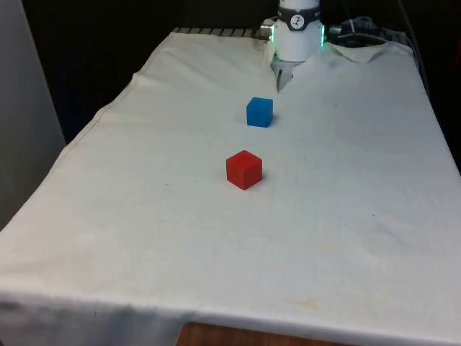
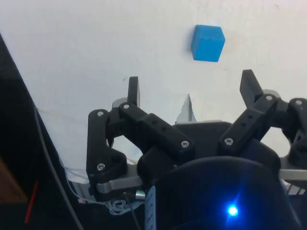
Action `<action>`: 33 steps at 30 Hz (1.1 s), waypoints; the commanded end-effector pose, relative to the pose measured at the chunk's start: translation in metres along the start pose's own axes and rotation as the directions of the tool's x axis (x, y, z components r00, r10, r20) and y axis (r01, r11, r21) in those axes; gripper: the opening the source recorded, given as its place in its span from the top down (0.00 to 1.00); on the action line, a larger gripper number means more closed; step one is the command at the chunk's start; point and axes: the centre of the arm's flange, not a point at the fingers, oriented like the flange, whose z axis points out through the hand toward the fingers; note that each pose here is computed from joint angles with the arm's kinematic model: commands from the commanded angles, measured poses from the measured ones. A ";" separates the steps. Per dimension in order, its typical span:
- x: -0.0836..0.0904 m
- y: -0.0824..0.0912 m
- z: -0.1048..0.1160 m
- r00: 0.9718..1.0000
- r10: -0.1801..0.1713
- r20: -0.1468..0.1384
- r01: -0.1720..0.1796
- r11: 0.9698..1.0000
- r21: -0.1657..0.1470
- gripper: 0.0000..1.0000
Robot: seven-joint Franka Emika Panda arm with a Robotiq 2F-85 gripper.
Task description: Stack the two cubes.
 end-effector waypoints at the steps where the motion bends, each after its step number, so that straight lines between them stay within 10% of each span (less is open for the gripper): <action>1: -0.002 0.000 0.000 1.000 0.000 0.000 0.000 1.000 -0.001 0.00; 33: -0.066 -0.016 -0.001 0.998 0.025 -0.061 -0.029 0.997 -0.070 0.00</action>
